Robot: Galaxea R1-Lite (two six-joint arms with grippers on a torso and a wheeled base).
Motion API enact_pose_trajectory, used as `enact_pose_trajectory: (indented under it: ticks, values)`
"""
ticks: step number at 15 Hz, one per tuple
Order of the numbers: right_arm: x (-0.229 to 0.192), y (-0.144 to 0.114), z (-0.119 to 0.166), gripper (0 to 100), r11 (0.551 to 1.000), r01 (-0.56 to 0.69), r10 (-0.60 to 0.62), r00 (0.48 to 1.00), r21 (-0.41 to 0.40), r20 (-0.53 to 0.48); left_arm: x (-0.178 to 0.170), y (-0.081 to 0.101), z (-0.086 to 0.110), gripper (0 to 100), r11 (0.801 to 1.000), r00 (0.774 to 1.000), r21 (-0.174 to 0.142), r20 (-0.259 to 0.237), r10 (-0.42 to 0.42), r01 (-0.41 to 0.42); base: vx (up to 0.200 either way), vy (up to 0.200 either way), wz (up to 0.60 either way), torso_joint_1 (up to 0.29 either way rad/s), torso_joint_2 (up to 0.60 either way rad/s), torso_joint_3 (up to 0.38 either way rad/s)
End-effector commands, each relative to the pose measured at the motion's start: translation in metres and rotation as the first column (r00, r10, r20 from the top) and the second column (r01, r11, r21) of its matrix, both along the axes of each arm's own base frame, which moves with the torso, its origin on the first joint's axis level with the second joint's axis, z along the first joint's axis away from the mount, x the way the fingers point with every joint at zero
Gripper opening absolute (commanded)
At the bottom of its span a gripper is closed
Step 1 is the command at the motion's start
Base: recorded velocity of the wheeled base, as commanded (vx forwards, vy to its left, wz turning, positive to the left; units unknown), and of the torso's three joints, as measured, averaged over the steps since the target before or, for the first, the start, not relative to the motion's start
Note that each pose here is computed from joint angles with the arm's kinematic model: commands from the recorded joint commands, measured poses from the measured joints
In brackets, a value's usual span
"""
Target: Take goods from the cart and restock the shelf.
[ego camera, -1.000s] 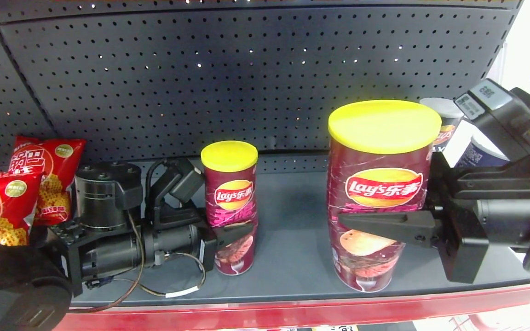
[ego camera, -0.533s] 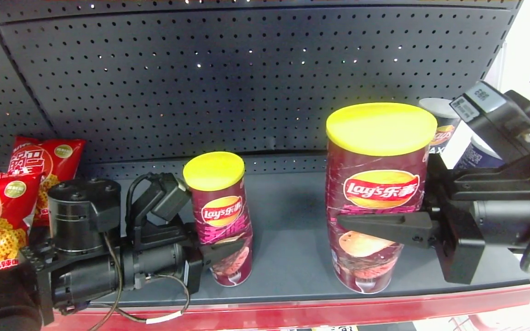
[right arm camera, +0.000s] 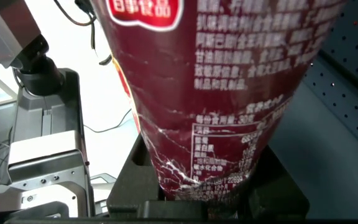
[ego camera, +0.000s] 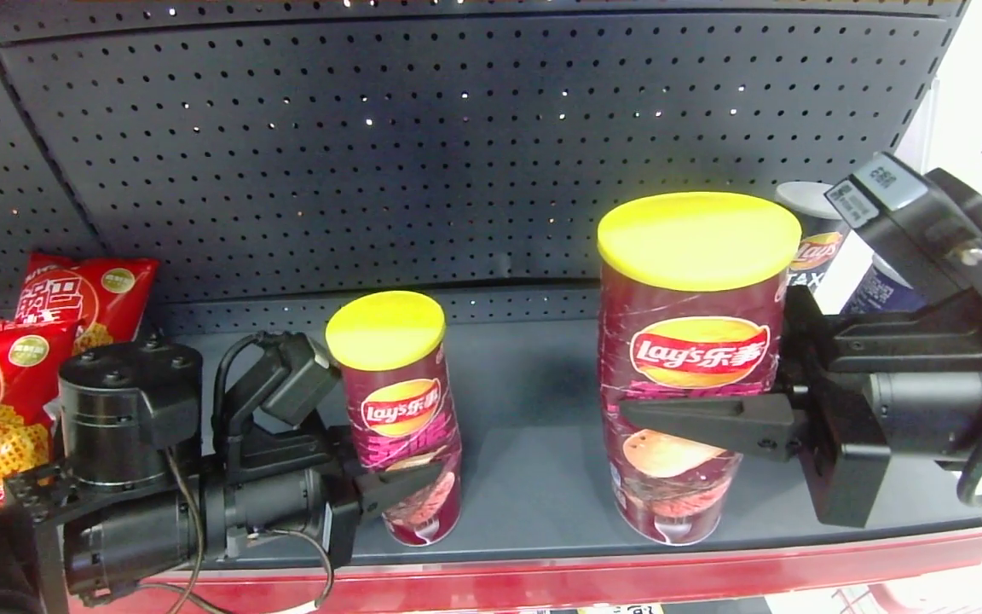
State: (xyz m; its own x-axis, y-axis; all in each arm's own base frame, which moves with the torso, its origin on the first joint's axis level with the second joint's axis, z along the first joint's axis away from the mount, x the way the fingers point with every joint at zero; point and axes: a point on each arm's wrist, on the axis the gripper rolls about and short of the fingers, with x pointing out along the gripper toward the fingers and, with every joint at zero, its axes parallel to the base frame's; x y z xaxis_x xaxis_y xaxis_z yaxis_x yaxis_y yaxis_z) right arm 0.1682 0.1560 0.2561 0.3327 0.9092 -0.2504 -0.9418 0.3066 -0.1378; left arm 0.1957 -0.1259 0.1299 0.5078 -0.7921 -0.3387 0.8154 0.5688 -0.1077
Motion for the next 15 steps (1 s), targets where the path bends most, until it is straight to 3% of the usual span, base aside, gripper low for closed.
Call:
enact_pose_trajectory:
  ticks: [1,5,7,11,14,15]
  values:
    - [-0.001,-0.001,0.0,0,1.0,0.001,-0.001,1.0,0.002,0.002,0.003,-0.002,-0.002,100,1.0,1.0,0.003,-0.003,-0.001,0.001,0.0,0.0,0.0,0.0,0.0,0.0]
    - [0.0,0.0,0.0,0,1.0,-0.001,0.001,1.0,0.0,0.0,0.005,0.0,0.002,100,1.0,1.0,-0.005,0.011,0.01,-0.01,0.0,0.0,0.0,0.0,0.0,0.0]
    - [0.001,0.0,-0.001,0,1.0,-0.001,0.001,1.0,-0.002,-0.003,-0.001,0.017,0.007,100,0.998,0.998,-0.02,0.028,0.053,-0.052,0.0,0.0,0.0,0.0,0.0,0.0]
    - [0.004,0.003,-0.006,0,1.0,0.001,-0.001,1.0,-0.016,-0.019,-0.057,0.047,0.003,100,0.998,0.999,-0.046,0.038,0.033,-0.031,0.0,0.0,0.0,0.0,0.0,0.0]
    - [0.002,0.001,-0.009,0,1.0,0.003,-0.004,1.0,-0.021,-0.024,-0.082,0.075,0.006,100,0.986,0.985,-0.075,0.085,0.153,-0.147,0.0,0.0,0.0,0.0,0.0,0.0]
    - [0.001,0.0,-0.01,0,1.0,0.005,-0.006,1.0,-0.023,-0.028,-0.089,0.085,0.012,100,0.974,0.967,-0.103,0.136,0.214,-0.201,0.0,0.0,0.0,0.0,0.0,0.0]
